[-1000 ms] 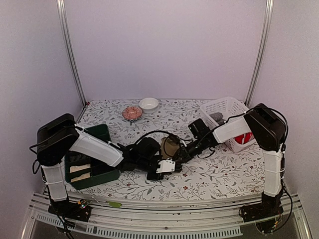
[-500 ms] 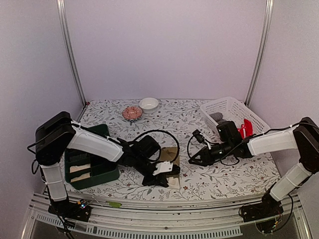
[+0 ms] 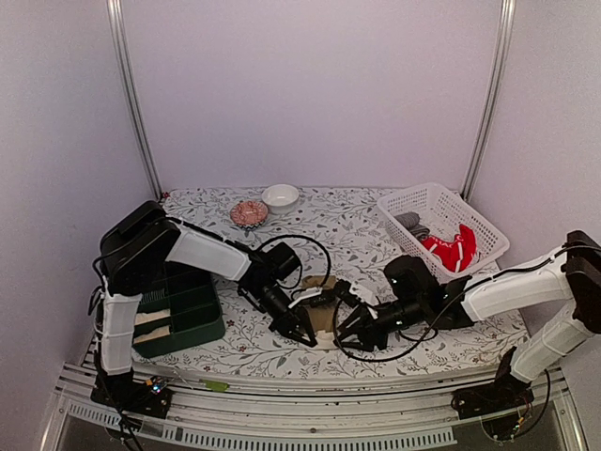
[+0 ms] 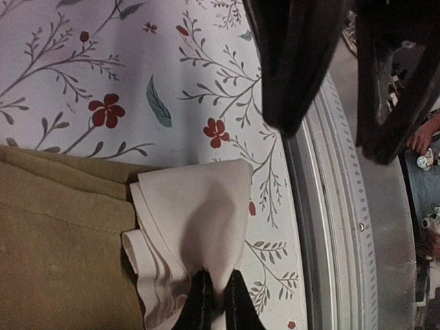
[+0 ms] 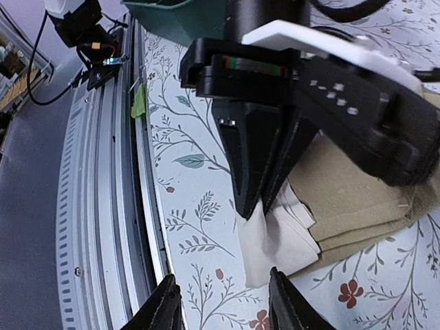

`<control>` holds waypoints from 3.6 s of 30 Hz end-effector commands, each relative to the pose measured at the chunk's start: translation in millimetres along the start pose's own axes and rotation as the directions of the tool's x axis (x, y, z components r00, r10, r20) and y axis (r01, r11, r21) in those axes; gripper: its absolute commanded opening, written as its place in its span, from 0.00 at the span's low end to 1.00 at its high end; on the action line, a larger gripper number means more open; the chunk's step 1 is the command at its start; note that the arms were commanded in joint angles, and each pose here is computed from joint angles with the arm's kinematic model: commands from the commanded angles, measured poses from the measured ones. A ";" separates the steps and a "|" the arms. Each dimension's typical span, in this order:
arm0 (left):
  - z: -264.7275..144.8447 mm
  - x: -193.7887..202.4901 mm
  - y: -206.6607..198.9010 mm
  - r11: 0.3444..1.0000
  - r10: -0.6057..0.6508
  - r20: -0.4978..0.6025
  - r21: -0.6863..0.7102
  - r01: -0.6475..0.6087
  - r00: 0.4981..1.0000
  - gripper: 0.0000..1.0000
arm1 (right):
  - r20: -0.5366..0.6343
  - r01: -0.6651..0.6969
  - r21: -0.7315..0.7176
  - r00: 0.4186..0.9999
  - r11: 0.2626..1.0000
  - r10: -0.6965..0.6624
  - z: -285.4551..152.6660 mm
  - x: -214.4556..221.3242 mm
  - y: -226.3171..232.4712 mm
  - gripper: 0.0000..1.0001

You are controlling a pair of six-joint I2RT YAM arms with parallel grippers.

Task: Roll the underwear
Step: Roll the underwear at the center of the board.

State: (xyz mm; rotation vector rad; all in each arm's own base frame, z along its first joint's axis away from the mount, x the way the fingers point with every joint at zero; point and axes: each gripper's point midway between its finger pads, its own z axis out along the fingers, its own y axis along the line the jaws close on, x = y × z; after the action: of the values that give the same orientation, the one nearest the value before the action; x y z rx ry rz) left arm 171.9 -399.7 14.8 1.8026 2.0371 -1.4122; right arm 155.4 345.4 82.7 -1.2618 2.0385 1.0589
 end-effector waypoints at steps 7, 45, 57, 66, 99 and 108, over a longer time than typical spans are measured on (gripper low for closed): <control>8.9 40.0 12.6 0.990 -0.138 -0.101 -0.017 0.137 0.985 0.00 | -0.062 0.193 -0.003 0.979 0.981 -0.192 46.0 -3.9 -4.0 0.47; -114.4 -26.1 -57.7 0.695 0.448 0.118 -0.669 -0.262 0.886 0.50 | -0.306 -0.394 -0.339 0.905 0.854 0.296 53.4 27.7 -13.0 0.00; -35.6 -6.5 -57.8 0.665 0.493 -0.060 -0.617 -0.421 0.868 0.46 | -0.406 -0.589 -0.342 0.795 0.732 0.450 65.6 41.9 -30.8 0.00; -15.7 -21.1 -35.2 0.592 0.536 -0.131 -0.645 -0.482 0.834 0.44 | -0.439 -0.626 -0.318 0.763 0.712 0.474 70.4 49.0 -35.1 0.00; 20.8 20.7 -20.7 0.982 0.053 -0.129 -0.175 -0.075 0.990 0.00 | 0.085 -0.167 0.095 0.984 0.981 0.159 -49.1 -15.2 -46.8 0.42; 24.7 35.2 -2.6 0.990 -0.140 -0.140 -0.040 0.136 0.980 0.00 | -0.027 -0.010 0.075 1.000 0.997 0.012 -14.2 8.4 -3.8 0.44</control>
State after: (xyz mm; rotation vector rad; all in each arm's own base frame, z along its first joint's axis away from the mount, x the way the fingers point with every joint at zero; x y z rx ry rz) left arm 157.6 -418.2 15.9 1.8497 2.0215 -1.2763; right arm 161.9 317.7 96.7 -1.1491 2.1245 1.0597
